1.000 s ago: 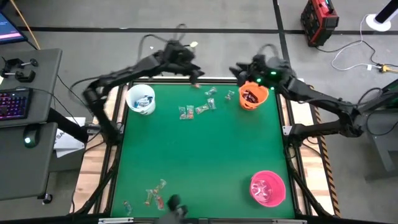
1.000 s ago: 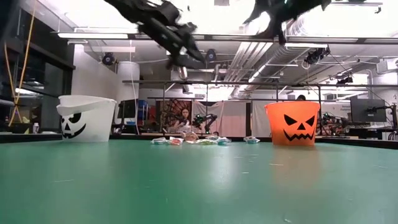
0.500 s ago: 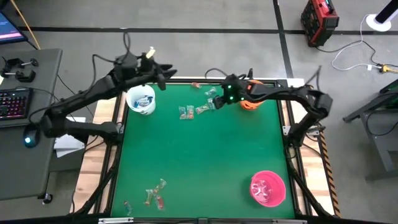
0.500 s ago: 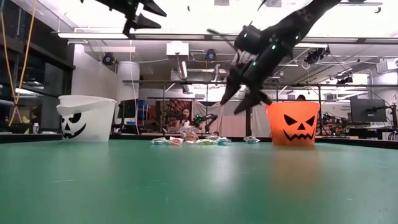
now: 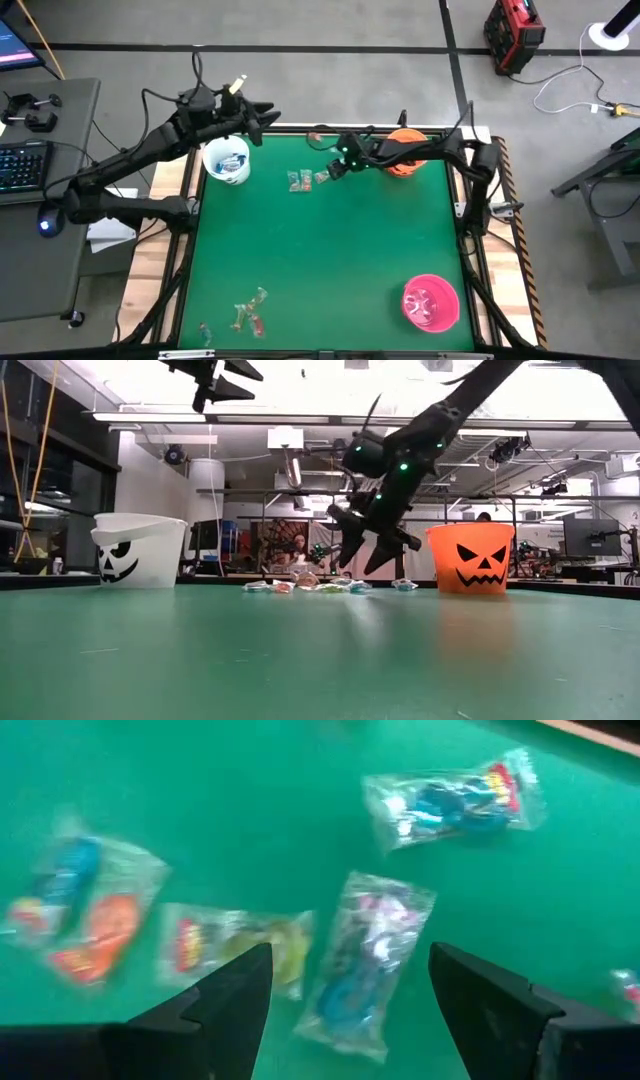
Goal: Sort candy by brand, put in halloween buckets
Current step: Put the blue gummy into the pink bucket
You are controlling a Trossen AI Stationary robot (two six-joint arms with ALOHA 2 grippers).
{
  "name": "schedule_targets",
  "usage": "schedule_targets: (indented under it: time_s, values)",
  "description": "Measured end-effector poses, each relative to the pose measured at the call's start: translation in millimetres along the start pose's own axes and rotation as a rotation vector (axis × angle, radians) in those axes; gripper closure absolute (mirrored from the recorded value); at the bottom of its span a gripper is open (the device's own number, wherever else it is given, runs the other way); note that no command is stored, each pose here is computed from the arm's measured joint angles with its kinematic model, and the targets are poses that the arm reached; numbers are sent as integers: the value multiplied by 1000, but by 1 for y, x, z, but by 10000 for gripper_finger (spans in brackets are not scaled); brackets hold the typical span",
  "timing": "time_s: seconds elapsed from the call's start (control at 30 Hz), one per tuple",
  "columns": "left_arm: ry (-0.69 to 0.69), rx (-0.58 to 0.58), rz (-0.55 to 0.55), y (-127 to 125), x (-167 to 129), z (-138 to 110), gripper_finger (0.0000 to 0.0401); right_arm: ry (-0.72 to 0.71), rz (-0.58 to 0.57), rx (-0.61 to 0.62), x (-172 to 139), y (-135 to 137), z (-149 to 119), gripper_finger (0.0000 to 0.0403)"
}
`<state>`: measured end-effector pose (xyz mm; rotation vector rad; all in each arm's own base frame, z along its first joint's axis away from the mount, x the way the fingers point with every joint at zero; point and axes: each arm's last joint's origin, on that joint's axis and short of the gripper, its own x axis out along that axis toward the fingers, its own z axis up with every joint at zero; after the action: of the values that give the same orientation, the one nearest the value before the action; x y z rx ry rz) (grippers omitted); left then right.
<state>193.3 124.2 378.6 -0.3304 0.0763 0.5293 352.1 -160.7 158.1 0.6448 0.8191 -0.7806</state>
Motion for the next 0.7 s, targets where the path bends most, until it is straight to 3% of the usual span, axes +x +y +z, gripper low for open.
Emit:
schedule_targets:
  time_s: [0.13,0.43,0.57,0.7]
  values:
    - [-8,-51,-61,-3,-7,3,204,59,-102,-24,8,1,3,140]
    - [-130,-38,-117,-11,-40,19,204,106,-77,-4,15,7,2,144]
    - [-172,-38,-131,-13,-53,24,204,146,-112,11,21,2,-7,181]
    - [-218,-42,-145,-15,-61,28,204,155,-110,-6,21,3,-10,256]
